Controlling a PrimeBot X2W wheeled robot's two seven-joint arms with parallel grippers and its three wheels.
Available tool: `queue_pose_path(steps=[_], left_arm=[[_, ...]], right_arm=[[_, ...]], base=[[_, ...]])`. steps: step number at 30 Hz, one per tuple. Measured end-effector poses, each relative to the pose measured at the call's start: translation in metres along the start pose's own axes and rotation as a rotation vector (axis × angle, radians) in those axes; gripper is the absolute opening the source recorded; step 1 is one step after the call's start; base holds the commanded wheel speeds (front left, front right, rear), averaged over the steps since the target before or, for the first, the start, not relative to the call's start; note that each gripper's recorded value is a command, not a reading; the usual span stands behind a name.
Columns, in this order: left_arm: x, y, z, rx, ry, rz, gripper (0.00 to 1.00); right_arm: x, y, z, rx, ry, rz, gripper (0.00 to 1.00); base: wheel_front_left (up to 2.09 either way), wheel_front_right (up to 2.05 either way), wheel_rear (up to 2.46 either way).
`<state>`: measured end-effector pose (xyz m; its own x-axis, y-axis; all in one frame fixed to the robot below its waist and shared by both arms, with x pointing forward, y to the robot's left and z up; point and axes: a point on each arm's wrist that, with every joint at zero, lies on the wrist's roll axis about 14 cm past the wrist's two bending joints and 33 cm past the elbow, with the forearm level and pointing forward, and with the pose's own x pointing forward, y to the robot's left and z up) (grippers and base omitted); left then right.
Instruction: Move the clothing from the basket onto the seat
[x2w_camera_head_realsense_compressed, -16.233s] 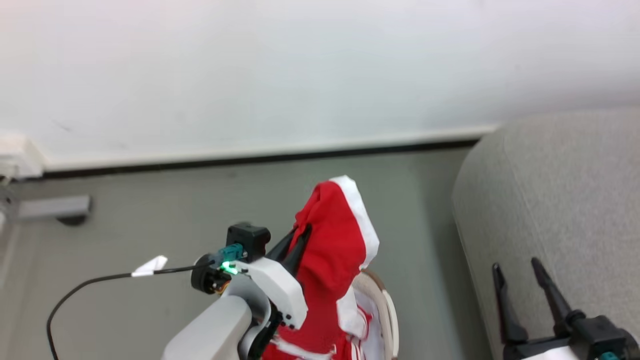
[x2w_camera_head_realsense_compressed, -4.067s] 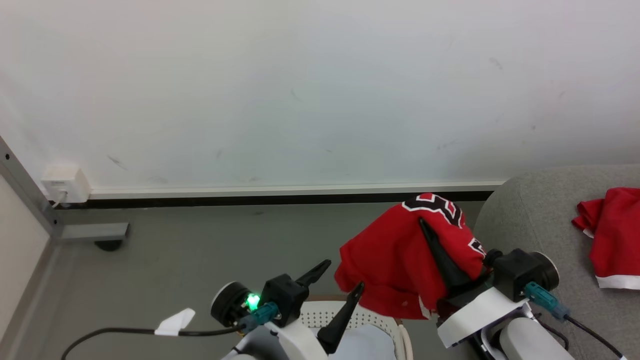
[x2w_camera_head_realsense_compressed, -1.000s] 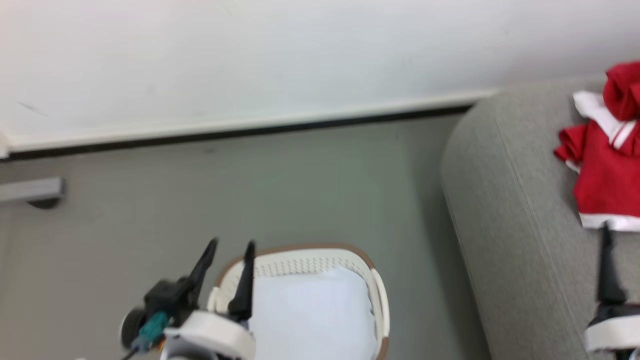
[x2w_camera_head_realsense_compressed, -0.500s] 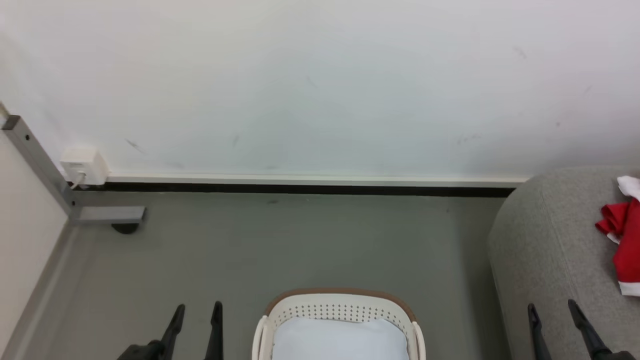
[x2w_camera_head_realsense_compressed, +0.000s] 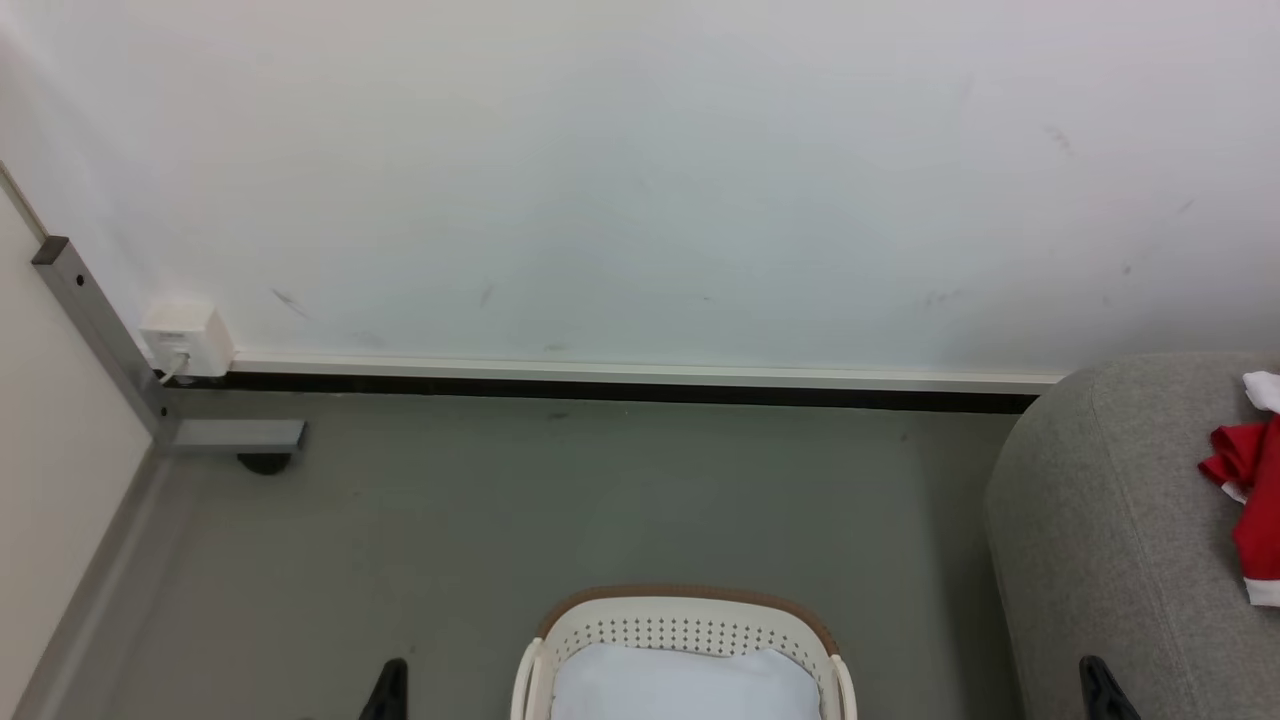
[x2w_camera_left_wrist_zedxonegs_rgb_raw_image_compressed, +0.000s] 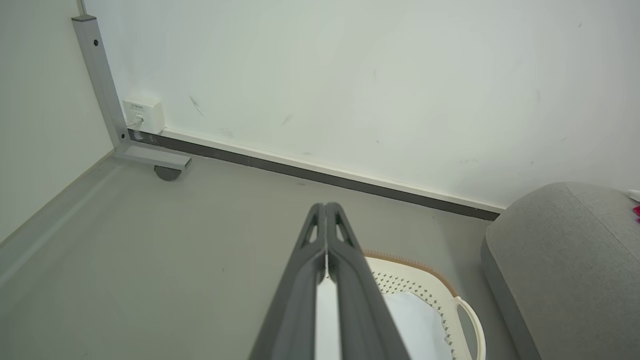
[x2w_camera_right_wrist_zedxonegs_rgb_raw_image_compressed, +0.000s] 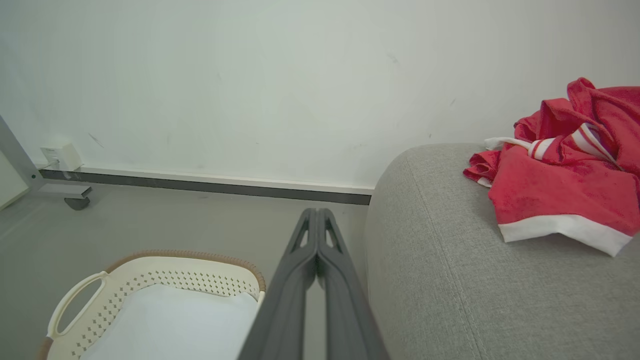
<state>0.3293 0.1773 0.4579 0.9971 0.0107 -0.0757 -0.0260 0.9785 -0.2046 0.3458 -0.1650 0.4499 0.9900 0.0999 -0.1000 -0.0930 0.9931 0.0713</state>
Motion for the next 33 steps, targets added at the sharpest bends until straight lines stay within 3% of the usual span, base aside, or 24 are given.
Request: queue_pose_path(steps=[33], left_arm=[[0.018,0.018,0.009,-0.528,0.028,0.081,0.00]], right_arm=[[0.011,-0.020,0.013,0.590,-0.021,-0.108,0.00]], base=[[0.00,0.00,0.00]])
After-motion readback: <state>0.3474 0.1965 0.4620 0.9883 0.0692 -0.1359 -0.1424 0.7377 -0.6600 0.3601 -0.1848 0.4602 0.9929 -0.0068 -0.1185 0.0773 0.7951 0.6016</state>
